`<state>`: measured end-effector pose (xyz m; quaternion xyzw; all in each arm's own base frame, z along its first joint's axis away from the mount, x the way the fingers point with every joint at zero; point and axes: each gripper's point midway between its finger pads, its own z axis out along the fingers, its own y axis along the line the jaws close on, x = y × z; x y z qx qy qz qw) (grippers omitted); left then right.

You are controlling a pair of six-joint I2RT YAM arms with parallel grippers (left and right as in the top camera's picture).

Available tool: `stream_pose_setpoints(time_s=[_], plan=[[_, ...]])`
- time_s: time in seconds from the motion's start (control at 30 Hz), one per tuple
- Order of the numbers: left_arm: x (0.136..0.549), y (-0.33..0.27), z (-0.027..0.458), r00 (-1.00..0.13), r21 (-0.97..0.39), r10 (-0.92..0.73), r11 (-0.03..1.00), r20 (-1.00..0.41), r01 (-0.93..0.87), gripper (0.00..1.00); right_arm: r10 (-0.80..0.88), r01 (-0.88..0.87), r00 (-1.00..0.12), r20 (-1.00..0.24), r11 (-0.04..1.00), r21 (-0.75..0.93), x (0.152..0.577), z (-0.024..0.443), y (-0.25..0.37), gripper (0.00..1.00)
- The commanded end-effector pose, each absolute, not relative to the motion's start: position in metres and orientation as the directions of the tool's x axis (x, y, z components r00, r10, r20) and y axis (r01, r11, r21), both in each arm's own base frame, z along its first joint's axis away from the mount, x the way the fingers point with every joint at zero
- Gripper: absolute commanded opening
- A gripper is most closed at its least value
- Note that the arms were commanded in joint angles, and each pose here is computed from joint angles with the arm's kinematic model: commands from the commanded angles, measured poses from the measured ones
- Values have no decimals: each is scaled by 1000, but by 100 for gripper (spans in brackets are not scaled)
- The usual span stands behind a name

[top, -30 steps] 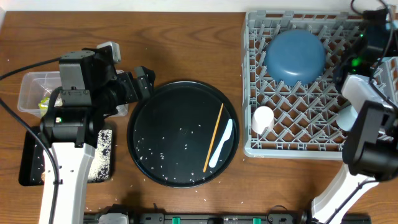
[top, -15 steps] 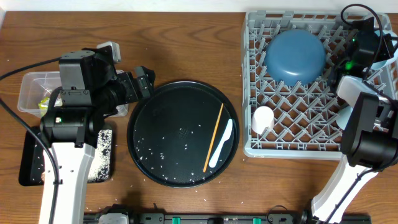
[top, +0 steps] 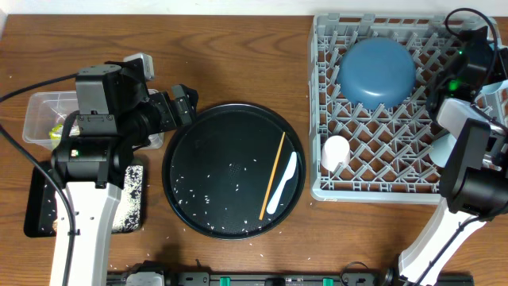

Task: Sort waste into correct bins and load items into the dishwasher rack
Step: 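Carry the light-blue bowl with the right gripper to the rack's right side, then set the bowl into the rack's back right and open the right gripper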

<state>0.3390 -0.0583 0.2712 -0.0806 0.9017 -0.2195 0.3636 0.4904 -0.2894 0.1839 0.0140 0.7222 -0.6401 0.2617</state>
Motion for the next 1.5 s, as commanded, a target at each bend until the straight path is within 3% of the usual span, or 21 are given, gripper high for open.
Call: stream_pose_setpoints(time_s=[0.0,0.83,1.0,1.13,1.23,1.33,1.47], plan=[[340,-58,283,-705,-456,-302,889,-641,33,98,-319,330,-869,-379,197,-923,492,172,-292,1],[340,-58,283,-705,-456,-302,889,-641,33,98,-343,212,-883,-321,319,-924,508,130,-242,1],[340,-58,283,-705,-456,-302,889,-641,33,98,-298,271,-880,-369,324,-907,503,130,-239,1],[340,-58,283,-705,-456,-302,889,-641,33,98,-283,324,-870,-404,290,-901,503,142,-233,10],[340,-58,283,-705,-456,-302,889,-641,33,98,-296,334,-860,-415,289,-897,507,147,-222,26],[340,-58,283,-705,-456,-302,889,-641,33,98,-314,329,-854,-416,293,-898,512,148,-209,31],[340,-58,283,-705,-456,-302,889,-641,33,98,-339,323,-844,-416,298,-898,518,150,-189,51]])
